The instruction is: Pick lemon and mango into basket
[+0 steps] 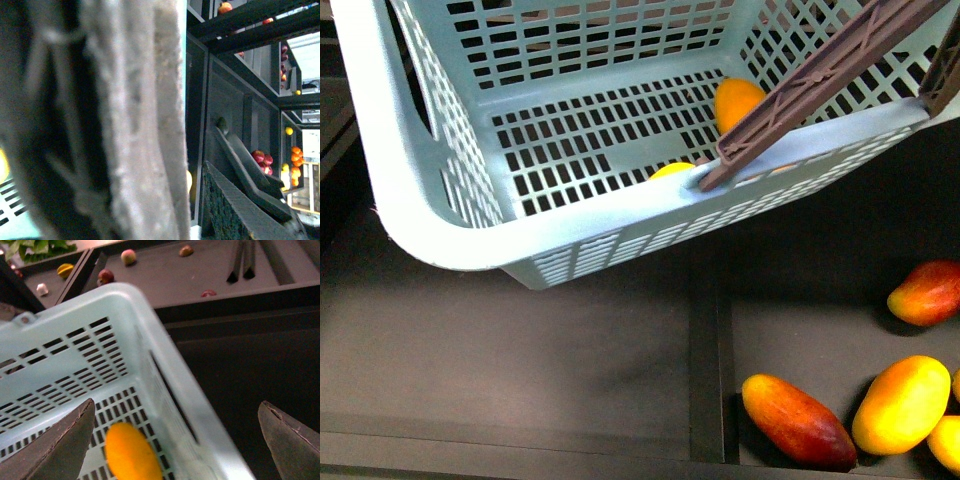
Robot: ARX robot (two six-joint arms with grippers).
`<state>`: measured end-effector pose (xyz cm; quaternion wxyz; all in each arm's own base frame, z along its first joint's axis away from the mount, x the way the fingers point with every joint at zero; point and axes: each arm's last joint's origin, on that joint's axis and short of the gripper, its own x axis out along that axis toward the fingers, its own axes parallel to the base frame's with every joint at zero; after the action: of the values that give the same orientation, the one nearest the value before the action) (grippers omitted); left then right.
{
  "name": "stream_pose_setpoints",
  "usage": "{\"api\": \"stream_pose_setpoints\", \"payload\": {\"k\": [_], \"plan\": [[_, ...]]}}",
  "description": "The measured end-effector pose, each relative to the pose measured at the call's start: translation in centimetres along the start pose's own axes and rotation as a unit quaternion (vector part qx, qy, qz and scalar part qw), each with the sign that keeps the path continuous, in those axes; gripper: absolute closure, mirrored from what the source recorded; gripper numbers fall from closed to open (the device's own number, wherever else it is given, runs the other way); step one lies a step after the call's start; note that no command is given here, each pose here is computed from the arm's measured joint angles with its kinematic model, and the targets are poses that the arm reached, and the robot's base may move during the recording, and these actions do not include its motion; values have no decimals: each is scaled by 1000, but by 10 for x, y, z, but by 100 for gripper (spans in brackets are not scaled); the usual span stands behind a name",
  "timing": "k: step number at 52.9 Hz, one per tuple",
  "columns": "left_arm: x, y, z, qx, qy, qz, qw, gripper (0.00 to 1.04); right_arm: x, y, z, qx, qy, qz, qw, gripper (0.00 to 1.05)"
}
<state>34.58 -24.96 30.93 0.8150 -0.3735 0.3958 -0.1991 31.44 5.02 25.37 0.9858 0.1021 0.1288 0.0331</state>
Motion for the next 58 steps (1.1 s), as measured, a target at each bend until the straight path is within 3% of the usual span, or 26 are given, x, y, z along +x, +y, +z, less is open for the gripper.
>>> {"api": "stream_pose_setpoints", "payload": {"k": [5,13,19,42,58], "plan": [[0,1,1,2,-4,2,1000,78,-34,-24,5,3,-13,-36,999,9],[0,1,1,2,-3,2,1000,78,-54,-34,7,-11,-46,-45,998,12],[0,-1,-1,4,3,-2,1000,78,-70,-43,-12,-73,-126,-21,989,35],[0,0,0,2,0,0,1000,78,-113,-54,-70,-98,-124,-33,987,103],[0,0,0,3,1,0,1000,78,-139,-57,-96,-100,-125,-33,987,103]]}}
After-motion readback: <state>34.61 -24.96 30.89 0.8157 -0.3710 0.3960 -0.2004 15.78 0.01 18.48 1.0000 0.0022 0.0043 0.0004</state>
